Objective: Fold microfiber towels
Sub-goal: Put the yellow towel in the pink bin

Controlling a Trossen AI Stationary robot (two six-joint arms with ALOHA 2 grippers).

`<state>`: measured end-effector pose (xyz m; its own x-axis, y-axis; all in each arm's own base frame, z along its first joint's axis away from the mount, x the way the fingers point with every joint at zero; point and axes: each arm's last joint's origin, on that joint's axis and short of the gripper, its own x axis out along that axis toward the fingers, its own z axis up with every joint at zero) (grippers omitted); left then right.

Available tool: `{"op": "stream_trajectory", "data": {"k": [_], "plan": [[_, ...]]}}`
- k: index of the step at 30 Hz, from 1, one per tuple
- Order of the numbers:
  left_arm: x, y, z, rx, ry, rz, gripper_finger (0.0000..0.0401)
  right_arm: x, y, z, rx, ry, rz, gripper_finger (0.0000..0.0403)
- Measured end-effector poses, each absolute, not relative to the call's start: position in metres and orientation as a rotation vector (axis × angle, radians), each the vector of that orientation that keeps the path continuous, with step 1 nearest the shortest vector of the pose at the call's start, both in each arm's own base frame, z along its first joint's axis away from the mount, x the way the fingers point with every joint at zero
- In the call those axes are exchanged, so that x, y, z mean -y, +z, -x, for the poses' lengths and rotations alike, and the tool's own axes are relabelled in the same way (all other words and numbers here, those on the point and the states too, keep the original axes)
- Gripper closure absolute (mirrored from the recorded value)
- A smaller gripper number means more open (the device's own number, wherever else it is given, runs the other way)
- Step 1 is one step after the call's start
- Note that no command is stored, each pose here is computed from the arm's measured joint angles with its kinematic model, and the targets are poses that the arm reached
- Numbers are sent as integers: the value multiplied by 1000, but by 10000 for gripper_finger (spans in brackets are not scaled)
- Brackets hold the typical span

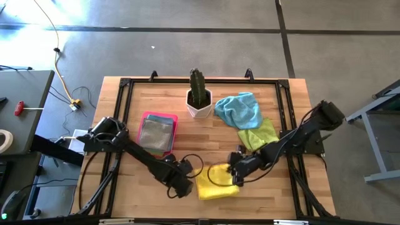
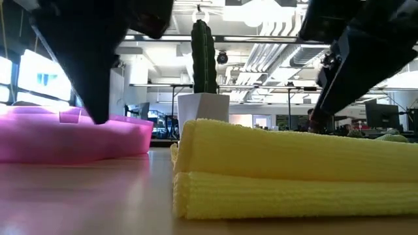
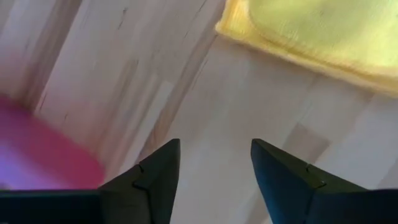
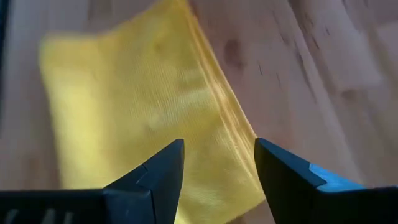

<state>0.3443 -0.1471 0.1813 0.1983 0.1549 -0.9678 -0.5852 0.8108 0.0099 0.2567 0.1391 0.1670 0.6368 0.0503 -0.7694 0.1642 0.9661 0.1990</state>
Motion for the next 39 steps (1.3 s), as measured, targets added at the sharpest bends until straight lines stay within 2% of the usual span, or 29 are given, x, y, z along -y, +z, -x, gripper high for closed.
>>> {"op": "stream_trajectory", "data": {"k": [5,14,22,29,31,37,39], "plan": [[129,183,-362,-1275,367,394,239,-147,162,-245,-766,-30,-607,215],[119,190,-391,-1127,49,414,235,-194,164,-232,-815,20,-902,215],[121,194,-396,-1078,-14,393,219,-196,142,-225,-915,-108,-855,215],[130,195,-394,-1111,-99,459,217,-167,141,-223,-979,-224,-606,215],[133,195,-393,-1111,-97,464,217,-160,144,-224,-978,-243,-599,215],[143,195,-390,-1112,-125,436,217,-184,171,-231,-828,13,-810,215],[144,195,-389,-1112,-129,434,217,-194,170,-229,-815,42,-844,215]]}}
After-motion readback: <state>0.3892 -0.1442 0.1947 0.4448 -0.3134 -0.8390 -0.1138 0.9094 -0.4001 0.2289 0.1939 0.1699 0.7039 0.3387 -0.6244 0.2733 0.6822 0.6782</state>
